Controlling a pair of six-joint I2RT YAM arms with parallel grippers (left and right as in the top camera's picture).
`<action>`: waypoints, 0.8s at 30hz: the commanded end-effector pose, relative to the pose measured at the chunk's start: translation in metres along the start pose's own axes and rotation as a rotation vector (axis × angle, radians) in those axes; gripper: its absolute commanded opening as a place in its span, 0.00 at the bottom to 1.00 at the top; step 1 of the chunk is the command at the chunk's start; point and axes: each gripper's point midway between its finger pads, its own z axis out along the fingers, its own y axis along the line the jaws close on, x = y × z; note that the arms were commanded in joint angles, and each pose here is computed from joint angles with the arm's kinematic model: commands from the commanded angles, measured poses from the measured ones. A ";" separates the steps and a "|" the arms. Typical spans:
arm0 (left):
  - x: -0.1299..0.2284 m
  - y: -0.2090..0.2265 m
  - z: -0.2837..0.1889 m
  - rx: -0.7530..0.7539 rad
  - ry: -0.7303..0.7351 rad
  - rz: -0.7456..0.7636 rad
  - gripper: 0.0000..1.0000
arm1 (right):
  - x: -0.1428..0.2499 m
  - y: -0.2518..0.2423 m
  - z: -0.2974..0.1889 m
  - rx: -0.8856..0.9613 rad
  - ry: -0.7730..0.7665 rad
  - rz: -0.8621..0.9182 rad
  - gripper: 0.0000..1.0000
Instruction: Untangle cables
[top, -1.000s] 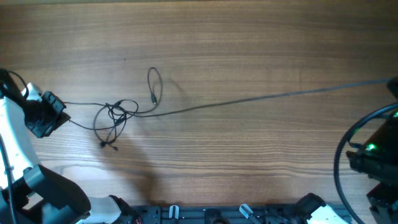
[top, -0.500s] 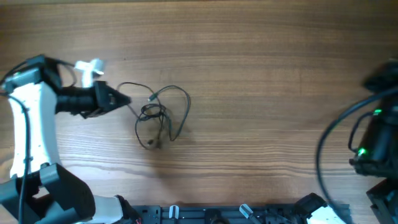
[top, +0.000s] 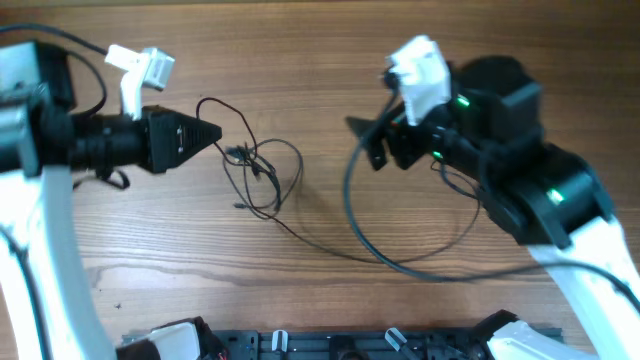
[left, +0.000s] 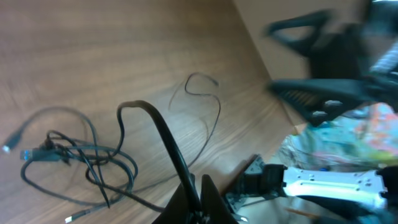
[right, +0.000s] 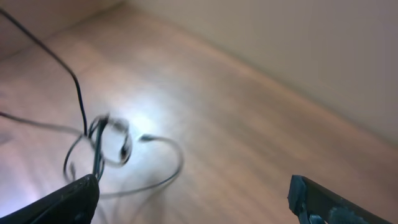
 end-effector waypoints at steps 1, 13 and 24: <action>-0.003 -0.030 -0.017 -0.005 -0.085 0.113 0.05 | 0.009 0.059 0.021 -0.395 0.030 -0.022 1.00; -0.004 -0.015 -0.022 -0.130 -0.092 0.055 0.04 | 0.091 0.131 0.070 -0.638 0.327 -0.200 1.00; -0.001 -0.016 -0.022 -0.127 -0.083 0.043 0.04 | 0.118 0.142 0.115 -0.605 0.407 -0.250 0.87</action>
